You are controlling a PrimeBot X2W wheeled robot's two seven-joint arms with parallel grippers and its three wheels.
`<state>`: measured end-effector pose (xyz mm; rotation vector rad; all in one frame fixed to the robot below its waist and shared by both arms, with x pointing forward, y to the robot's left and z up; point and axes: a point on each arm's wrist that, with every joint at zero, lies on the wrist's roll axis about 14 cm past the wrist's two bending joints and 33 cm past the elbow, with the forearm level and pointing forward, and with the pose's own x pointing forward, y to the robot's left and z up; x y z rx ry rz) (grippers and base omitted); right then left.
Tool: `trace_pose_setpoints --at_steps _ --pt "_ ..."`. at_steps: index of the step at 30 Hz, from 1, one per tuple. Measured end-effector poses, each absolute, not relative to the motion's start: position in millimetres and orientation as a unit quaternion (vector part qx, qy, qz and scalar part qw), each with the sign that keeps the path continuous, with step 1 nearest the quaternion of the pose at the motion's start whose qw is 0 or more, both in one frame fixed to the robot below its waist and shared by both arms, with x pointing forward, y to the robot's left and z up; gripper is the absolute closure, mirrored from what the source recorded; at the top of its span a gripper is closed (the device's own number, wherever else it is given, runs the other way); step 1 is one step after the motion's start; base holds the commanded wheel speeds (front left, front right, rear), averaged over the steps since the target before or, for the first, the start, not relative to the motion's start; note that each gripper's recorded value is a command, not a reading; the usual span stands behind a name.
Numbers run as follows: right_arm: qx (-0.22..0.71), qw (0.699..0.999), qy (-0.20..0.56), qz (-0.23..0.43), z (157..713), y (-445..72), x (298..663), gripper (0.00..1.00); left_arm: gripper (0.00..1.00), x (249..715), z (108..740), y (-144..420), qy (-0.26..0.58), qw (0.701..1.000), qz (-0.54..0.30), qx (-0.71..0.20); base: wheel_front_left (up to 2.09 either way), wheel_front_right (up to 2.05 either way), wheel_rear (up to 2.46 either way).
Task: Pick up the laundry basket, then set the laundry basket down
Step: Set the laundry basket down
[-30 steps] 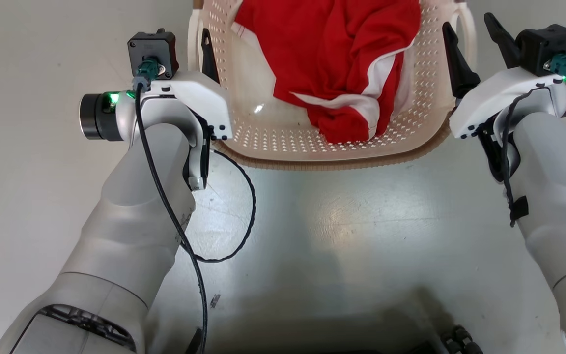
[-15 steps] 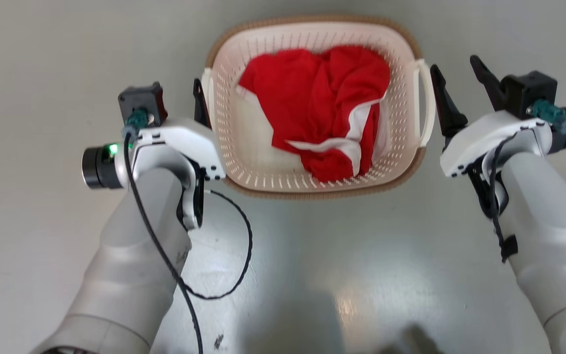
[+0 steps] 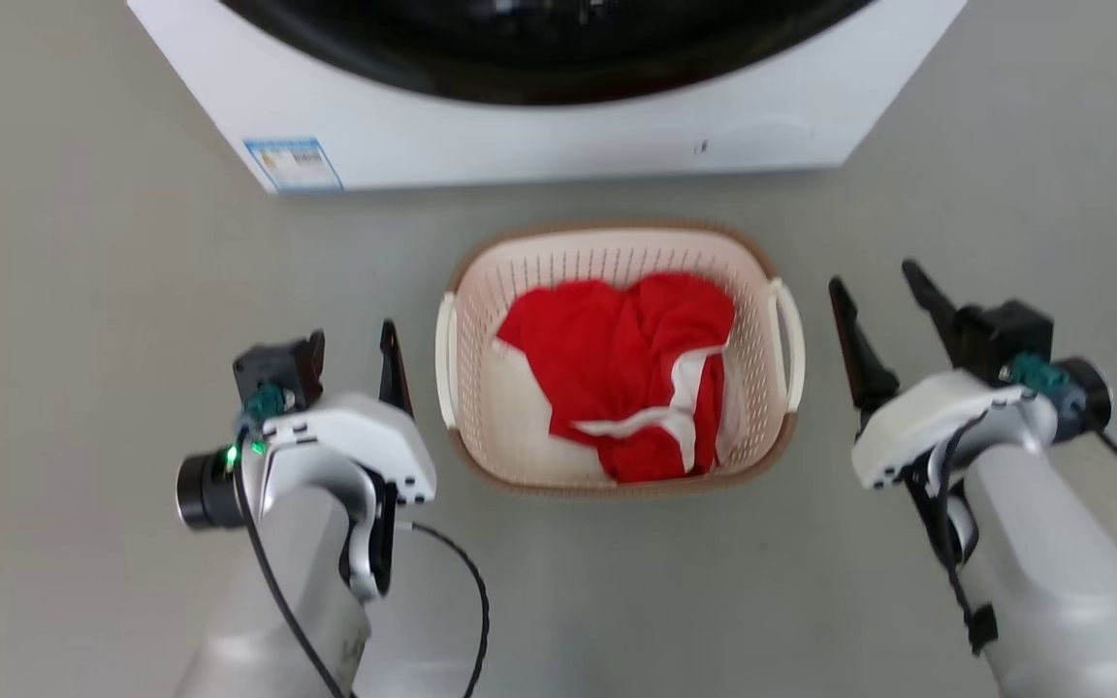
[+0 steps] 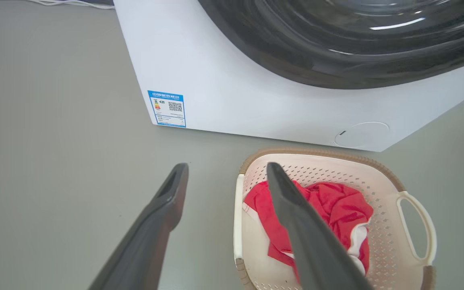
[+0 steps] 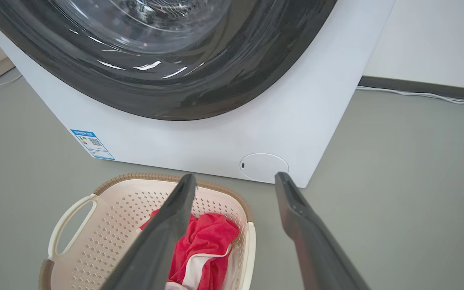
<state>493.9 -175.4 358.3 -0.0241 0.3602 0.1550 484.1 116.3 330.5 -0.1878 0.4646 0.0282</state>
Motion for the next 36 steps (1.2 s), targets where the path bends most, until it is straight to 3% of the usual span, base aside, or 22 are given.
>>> trace_pose_setpoints --at_steps 22,36 --pt "-0.012 0.998 0.055 0.039 462.0 -191.8 403.4 0.0 0.0 399.8 423.5 150.6 0.114 0.983 0.032 -0.137 0.0 0.0 0.0" --pt "-0.016 0.999 0.033 0.038 474.7 -191.7 385.8 0.0 0.0 379.2 440.8 167.2 0.082 0.984 0.051 -0.148 0.0 0.0 0.0"
